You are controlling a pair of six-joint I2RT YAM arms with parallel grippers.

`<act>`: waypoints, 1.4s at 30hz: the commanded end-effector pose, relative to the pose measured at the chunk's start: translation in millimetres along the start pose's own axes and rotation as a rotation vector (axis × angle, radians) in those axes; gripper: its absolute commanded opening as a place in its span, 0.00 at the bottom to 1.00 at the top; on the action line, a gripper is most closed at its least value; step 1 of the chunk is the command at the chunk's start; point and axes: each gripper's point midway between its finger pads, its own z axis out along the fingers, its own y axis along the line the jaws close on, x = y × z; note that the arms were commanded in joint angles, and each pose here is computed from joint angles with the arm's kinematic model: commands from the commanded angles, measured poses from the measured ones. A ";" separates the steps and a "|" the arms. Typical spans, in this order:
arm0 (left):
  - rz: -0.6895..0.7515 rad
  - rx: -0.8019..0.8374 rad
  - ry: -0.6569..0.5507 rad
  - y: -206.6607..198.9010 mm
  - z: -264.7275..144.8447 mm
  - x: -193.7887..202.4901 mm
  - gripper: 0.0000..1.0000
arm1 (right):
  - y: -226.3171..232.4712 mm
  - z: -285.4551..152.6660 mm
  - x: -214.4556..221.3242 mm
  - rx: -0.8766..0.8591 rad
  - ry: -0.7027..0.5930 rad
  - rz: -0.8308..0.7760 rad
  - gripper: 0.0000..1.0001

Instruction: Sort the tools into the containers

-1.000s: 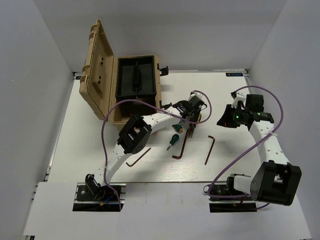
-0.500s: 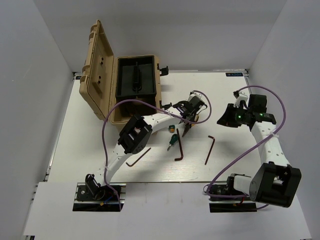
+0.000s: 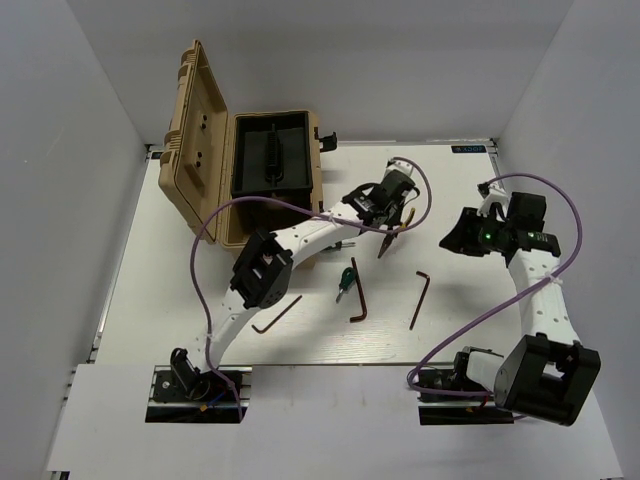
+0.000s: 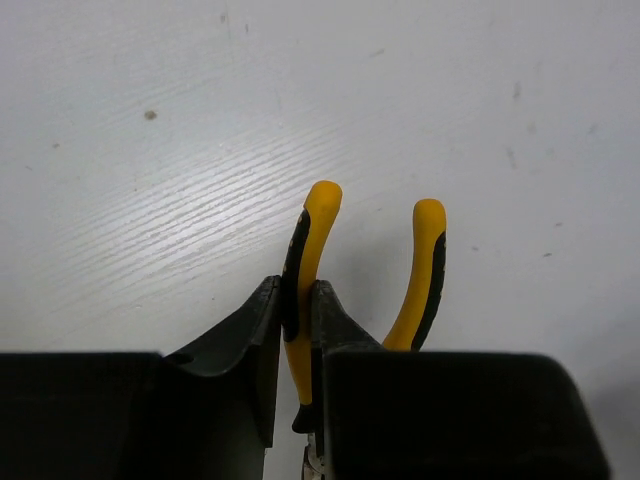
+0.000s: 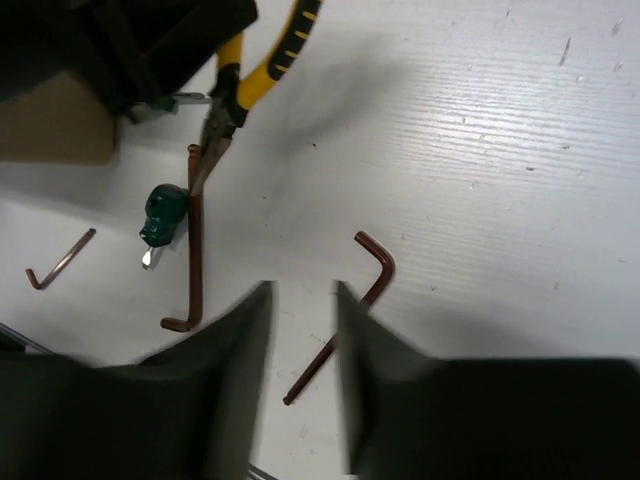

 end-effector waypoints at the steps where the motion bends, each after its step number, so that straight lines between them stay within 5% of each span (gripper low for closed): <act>1: -0.104 0.139 -0.286 -20.2 -105.6 -125.5 0.00 | 6.0 -8.1 -1.1 -0.034 -0.035 -0.034 0.28; 4: -0.110 0.139 -0.362 -14.1 -136.6 -150.3 0.00 | 8.2 -12.0 -1.9 -0.049 -0.052 -0.056 0.02; 13: -0.134 -0.113 -0.670 92.8 -270.2 -221.2 0.00 | 14.1 -8.7 6.6 -0.120 -0.029 -0.059 0.00; 20: -0.117 -0.350 -0.656 189.1 -279.6 -174.8 0.00 | 38.2 -4.3 21.5 -0.329 0.030 -0.176 0.36; 29: -0.167 -0.411 -0.525 237.0 -230.9 -124.8 0.00 | 18.6 14.4 28.9 -0.197 0.095 -0.166 0.56; 33: -0.179 -0.424 -0.488 250.3 -220.7 -109.1 0.13 | -17.1 23.5 35.0 0.016 0.166 -0.102 0.57; 42: -0.195 -0.423 -0.472 265.6 -231.4 -93.9 0.46 | -36.6 36.2 61.2 0.118 0.306 -0.074 0.51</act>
